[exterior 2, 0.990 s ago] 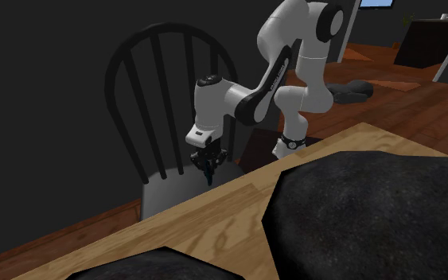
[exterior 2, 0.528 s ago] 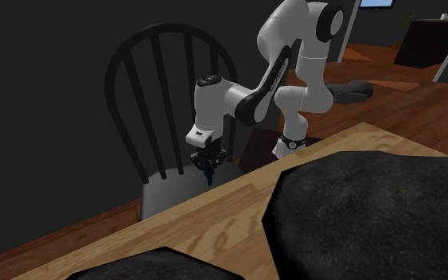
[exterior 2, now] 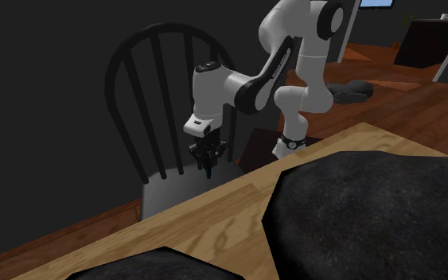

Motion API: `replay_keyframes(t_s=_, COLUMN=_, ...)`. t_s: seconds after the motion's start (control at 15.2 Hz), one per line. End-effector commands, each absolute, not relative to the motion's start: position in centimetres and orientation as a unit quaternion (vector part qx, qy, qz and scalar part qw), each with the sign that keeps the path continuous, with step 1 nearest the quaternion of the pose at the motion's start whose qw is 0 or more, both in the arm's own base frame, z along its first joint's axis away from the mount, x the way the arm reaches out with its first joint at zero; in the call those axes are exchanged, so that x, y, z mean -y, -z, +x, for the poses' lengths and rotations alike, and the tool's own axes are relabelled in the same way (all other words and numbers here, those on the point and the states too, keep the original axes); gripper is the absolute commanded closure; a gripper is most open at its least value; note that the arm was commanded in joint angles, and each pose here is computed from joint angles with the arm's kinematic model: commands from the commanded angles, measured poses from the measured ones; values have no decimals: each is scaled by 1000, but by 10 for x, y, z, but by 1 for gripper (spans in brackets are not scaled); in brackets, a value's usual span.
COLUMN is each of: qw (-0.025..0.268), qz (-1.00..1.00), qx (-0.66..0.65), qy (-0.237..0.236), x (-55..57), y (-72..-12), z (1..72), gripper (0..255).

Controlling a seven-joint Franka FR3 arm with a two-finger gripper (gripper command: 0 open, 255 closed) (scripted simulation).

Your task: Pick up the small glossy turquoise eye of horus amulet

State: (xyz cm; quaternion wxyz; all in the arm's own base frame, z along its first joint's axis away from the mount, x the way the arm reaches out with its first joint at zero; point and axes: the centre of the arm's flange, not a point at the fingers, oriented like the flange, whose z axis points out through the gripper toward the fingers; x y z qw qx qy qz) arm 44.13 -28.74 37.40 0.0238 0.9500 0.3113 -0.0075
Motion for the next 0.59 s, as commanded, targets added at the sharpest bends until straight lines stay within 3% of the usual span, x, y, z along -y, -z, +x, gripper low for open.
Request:
replay_keyframes(t_s=0.0, qw=24, qz=950, qx=-311, qy=8, x=286, y=-385, z=440, gripper=255)
replay_keyframes(t_s=0.53, qw=24, qz=950, qx=-311, qy=8, x=286, y=-417, z=440, gripper=255)
